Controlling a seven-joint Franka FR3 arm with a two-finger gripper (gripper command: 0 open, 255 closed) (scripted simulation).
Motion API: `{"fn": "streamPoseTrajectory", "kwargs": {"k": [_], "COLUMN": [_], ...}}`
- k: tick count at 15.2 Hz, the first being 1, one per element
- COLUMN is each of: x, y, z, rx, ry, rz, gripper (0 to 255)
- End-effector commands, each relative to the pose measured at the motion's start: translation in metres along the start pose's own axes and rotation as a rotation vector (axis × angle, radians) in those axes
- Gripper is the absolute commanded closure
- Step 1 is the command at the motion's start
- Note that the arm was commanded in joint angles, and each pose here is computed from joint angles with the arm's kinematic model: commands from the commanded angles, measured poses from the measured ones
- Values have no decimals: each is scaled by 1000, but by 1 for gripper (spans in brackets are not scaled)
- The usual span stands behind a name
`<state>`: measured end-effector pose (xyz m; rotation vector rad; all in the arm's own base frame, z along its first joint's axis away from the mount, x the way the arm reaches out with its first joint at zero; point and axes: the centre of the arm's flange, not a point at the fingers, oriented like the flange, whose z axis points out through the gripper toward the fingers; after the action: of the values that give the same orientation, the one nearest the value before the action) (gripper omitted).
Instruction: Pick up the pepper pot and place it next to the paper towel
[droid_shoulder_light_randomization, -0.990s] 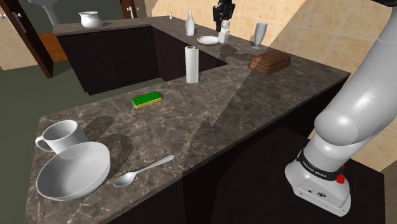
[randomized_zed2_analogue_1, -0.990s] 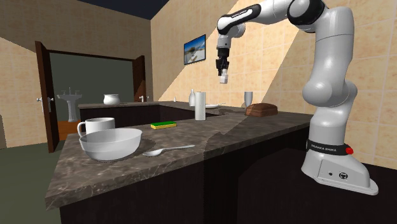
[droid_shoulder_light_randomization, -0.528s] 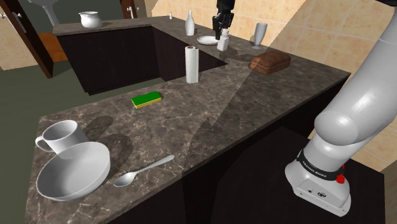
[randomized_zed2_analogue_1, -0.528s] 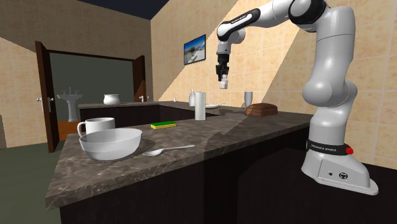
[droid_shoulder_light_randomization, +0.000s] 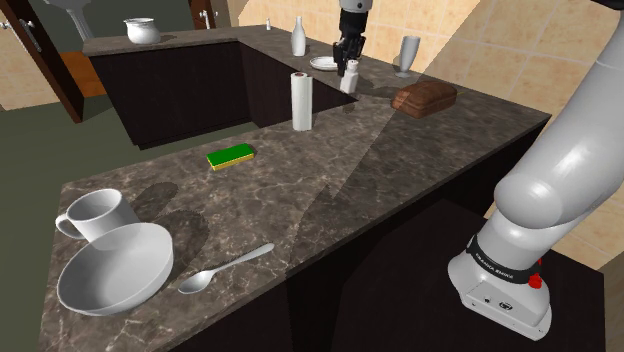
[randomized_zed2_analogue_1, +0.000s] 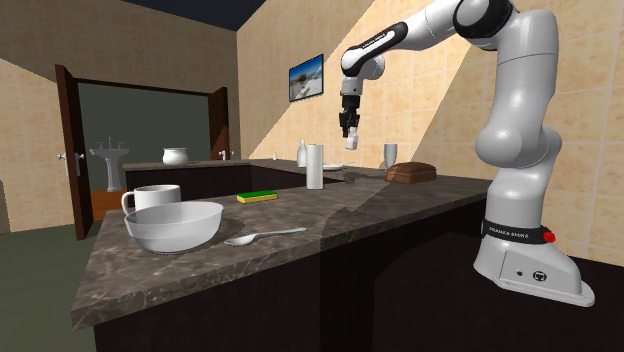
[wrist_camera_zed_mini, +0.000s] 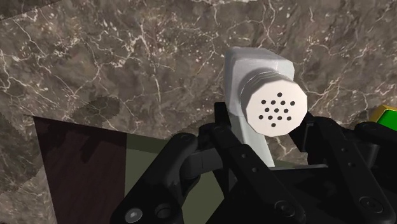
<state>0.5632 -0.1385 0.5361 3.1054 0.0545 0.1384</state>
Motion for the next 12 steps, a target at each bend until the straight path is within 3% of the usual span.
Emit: {"fn": "streamPoseTrajectory", "kwargs": {"k": [1, 12], "x": [-1, -6], "y": [0, -2], "z": [11, 69], "rx": [0, 0], "ry": [0, 0], "rz": [0, 0], "gripper": [255, 255]}}
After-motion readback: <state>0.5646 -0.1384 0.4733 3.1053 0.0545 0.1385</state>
